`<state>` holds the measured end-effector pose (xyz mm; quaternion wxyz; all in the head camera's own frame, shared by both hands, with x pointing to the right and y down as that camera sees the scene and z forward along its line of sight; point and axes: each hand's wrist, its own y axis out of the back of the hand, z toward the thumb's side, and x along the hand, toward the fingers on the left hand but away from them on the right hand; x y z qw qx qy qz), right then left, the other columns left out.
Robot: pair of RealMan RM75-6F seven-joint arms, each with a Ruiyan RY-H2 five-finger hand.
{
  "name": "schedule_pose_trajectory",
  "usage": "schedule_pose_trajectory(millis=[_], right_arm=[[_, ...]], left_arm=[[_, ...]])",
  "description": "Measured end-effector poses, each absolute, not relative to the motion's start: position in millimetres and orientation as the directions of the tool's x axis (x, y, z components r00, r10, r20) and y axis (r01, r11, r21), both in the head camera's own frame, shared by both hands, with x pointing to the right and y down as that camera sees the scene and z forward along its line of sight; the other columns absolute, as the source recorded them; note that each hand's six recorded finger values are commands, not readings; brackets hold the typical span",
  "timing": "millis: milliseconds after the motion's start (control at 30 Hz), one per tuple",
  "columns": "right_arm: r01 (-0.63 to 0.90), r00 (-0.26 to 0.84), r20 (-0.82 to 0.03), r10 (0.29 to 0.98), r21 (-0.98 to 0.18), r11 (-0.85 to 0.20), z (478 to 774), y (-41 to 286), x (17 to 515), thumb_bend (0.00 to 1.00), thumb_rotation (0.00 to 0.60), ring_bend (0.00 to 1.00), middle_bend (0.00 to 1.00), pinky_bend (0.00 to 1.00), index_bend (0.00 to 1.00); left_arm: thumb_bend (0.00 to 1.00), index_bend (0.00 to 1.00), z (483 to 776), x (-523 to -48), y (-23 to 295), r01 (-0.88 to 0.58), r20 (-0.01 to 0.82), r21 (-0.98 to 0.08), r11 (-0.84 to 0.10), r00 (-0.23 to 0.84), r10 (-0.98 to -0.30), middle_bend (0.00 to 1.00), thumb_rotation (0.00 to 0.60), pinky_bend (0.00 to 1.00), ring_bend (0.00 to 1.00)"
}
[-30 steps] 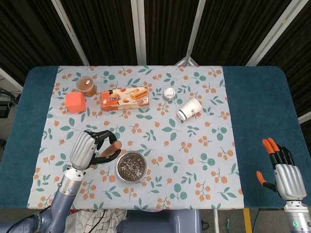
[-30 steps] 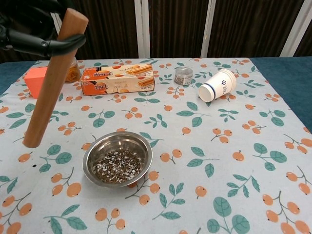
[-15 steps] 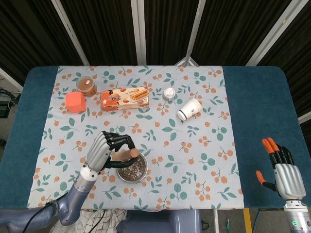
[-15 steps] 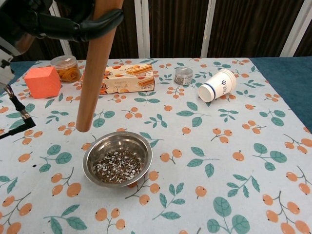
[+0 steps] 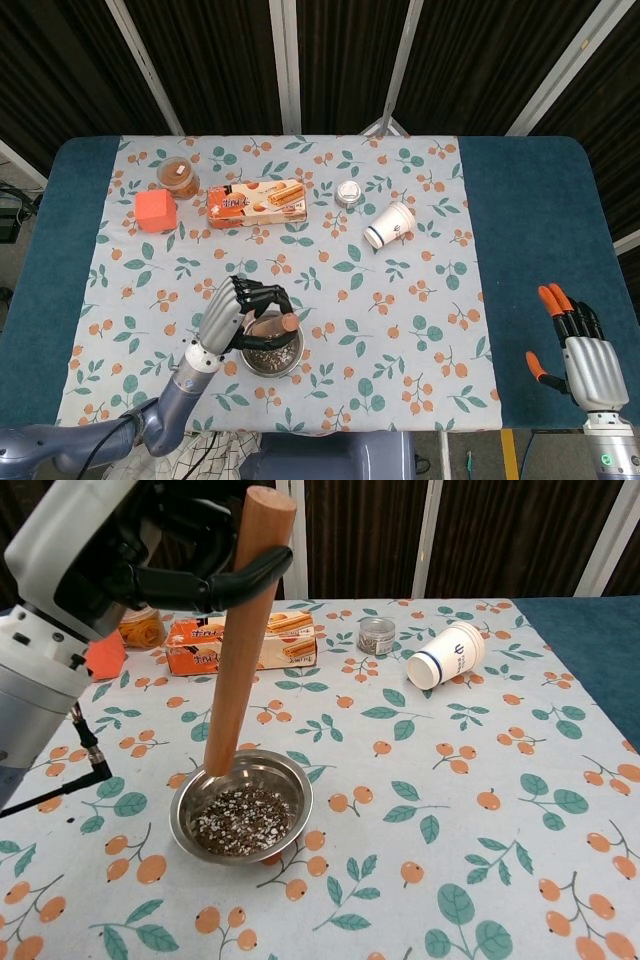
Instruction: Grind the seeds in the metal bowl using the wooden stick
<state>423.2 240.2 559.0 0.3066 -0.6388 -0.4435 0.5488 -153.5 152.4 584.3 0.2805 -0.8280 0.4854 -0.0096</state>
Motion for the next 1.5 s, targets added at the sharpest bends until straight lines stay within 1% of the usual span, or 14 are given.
schedule_pose_trajectory(millis=[300,700,967,1267,1400,1500], right_arm=[[0.231,-0.002,-0.433,0.901,-0.877,-0.421,560.0,239.7,423.9,0.37,0.600,0.00,0.00,0.00,0.00],[0.233,-0.009,-0.440,0.898,-0.874,-0.426,561.4,239.7,424.8,0.37,0.600,0.00,0.00,0.00,0.00],[0.233,-0.014,-0.432,0.902,-0.878,-0.418,560.1,239.8,424.7,0.37,0.600,0.00,0.00,0.00,0.00],[0.237,-0.015,-0.437,0.899,-0.875,-0.422,561.5,239.5,424.3,0.37,0.600,0.00,0.00,0.00,0.00],[0.240,-0.016,-0.438,0.899,-0.875,-0.421,561.5,239.3,424.3,0.37,0.600,0.00,0.00,0.00,0.00],[0.241,-0.016,-0.437,0.900,-0.875,-0.420,561.4,239.1,424.1,0.37,0.600,0.00,0.00,0.00,0.00]], left_arm=[[0.60,0.63,608.0,-143.9,153.4,-0.795,-0.223,-0.447,-0.409,0.542,-0.810,0.74,0.600,0.92,0.83],[0.60,0.63,622.4,-132.5,158.9,-0.795,-0.211,-0.397,-0.458,0.565,-0.798,0.74,0.600,0.92,0.83],[0.60,0.63,633.7,-139.9,161.0,-0.804,-0.194,-0.377,-0.460,0.554,-0.809,0.74,0.600,0.92,0.83],[0.61,0.63,648.0,-148.1,167.0,-0.795,-0.165,-0.379,-0.474,0.562,-0.810,0.74,0.600,0.92,0.83],[0.61,0.63,649.8,-148.3,168.6,-0.795,-0.164,-0.376,-0.477,0.563,-0.810,0.74,0.600,0.92,0.83],[0.61,0.63,646.7,-146.2,167.3,-0.797,-0.179,-0.375,-0.473,0.563,-0.807,0.74,0.600,0.92,0.83]])
